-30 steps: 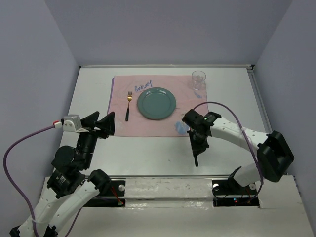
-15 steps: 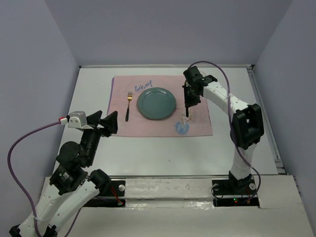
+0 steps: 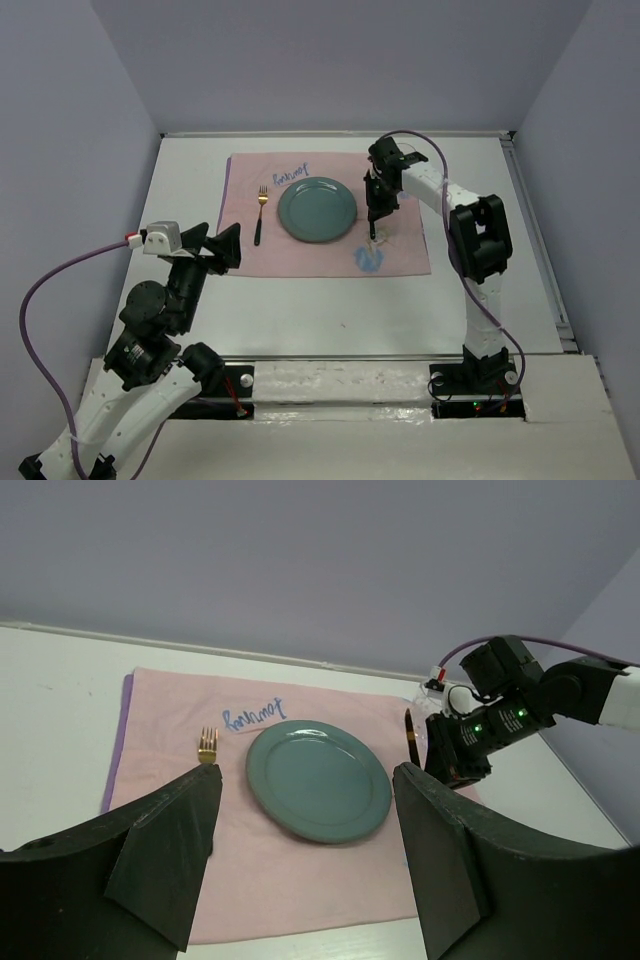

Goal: Set the dinner table for one person

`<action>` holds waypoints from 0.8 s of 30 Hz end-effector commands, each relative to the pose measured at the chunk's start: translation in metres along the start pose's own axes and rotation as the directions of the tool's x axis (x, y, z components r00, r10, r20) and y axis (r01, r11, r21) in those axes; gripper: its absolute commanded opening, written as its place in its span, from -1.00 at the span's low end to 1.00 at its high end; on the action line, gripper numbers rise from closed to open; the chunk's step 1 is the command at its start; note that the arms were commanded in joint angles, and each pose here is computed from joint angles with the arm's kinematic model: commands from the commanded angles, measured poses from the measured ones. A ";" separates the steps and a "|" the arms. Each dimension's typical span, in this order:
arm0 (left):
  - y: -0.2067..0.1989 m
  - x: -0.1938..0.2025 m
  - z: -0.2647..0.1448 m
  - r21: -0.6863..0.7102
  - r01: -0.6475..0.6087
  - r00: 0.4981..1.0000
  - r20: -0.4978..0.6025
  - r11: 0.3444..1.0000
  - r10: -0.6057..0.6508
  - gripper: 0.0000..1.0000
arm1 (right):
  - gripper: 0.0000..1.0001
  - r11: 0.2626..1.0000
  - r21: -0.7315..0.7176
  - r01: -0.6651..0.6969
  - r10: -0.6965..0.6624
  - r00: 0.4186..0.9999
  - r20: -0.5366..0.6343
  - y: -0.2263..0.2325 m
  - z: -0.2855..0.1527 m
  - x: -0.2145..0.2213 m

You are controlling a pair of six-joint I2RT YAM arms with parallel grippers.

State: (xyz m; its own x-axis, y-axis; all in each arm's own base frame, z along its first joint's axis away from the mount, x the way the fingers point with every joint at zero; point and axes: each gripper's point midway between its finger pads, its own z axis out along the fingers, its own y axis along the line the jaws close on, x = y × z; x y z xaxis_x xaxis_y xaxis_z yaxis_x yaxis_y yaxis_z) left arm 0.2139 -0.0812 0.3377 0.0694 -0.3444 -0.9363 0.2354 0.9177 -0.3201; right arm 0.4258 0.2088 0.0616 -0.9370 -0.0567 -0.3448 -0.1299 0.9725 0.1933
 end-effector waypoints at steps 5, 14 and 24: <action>-0.002 -0.005 0.007 0.002 -0.008 1.000 0.026 1.000 0.008 0.61 | -1.00 0.999 -0.048 0.004 -0.002 0.999 0.037 0.001 0.005 -0.021; -0.001 -0.003 0.008 -0.005 -0.012 1.000 0.023 1.000 0.012 0.61 | -1.00 0.999 -0.039 -0.015 0.016 1.000 0.024 -0.009 0.016 -0.022; 0.001 -0.003 0.009 -0.015 -0.016 1.000 0.022 1.000 0.016 0.60 | -0.47 0.999 -0.020 -0.026 0.026 0.999 0.024 -0.012 0.021 -0.022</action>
State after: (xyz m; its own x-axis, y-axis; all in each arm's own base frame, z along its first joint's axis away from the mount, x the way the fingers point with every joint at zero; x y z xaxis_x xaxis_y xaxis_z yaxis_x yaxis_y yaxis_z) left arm 0.2188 -0.0790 0.3369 0.0724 -0.3380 -0.9384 0.2160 0.9238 -0.3161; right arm 0.4366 0.2010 0.0339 -0.9542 -0.0322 -0.2975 -0.0997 0.9716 0.2146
